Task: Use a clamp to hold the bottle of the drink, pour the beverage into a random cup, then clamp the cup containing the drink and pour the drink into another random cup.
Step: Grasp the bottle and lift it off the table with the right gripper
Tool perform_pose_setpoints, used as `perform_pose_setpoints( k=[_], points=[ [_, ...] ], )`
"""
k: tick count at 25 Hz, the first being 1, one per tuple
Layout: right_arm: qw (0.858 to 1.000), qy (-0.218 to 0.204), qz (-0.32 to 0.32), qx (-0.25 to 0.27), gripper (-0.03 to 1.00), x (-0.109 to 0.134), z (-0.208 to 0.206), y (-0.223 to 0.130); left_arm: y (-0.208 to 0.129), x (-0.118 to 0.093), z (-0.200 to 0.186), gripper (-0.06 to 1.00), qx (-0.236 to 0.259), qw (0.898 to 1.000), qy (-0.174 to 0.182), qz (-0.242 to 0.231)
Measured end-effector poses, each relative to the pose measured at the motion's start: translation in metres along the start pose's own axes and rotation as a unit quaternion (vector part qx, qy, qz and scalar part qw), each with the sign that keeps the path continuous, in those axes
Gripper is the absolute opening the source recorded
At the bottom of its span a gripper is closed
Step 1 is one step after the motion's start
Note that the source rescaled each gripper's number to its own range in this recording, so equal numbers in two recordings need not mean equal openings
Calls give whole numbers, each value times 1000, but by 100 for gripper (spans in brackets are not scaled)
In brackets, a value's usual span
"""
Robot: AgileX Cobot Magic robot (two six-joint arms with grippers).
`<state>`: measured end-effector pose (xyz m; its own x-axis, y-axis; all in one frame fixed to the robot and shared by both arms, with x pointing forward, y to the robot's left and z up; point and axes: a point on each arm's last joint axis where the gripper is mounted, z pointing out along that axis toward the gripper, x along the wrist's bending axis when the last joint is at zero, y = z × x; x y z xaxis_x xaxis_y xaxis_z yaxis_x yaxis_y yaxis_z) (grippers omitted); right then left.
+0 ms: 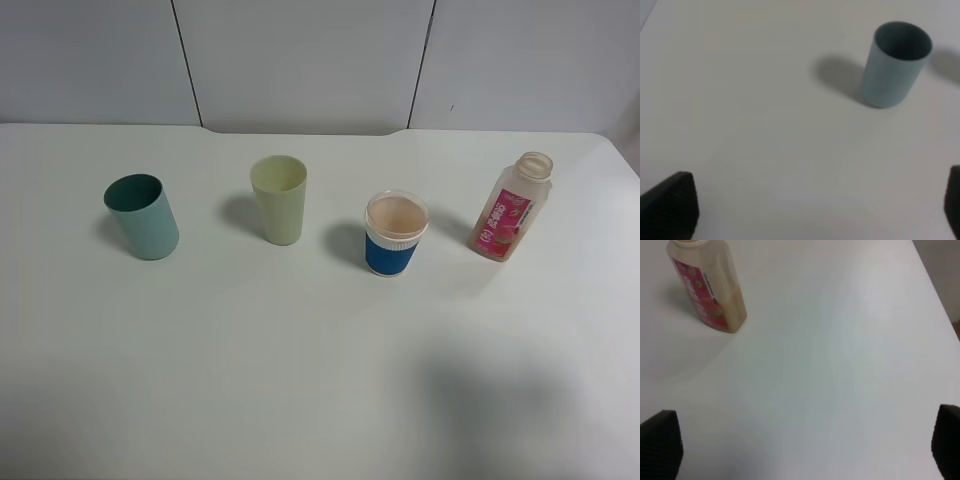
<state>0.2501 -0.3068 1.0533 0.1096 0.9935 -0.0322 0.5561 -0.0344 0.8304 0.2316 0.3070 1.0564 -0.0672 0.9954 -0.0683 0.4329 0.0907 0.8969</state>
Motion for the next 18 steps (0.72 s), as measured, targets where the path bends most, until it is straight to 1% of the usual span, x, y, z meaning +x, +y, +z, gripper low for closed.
perform_pose_setpoints(
  k=[18],
  points=[
    [1000,0,0,0,100,0,0,0,0,0,0,100,0,1000,0,0]
  ],
)
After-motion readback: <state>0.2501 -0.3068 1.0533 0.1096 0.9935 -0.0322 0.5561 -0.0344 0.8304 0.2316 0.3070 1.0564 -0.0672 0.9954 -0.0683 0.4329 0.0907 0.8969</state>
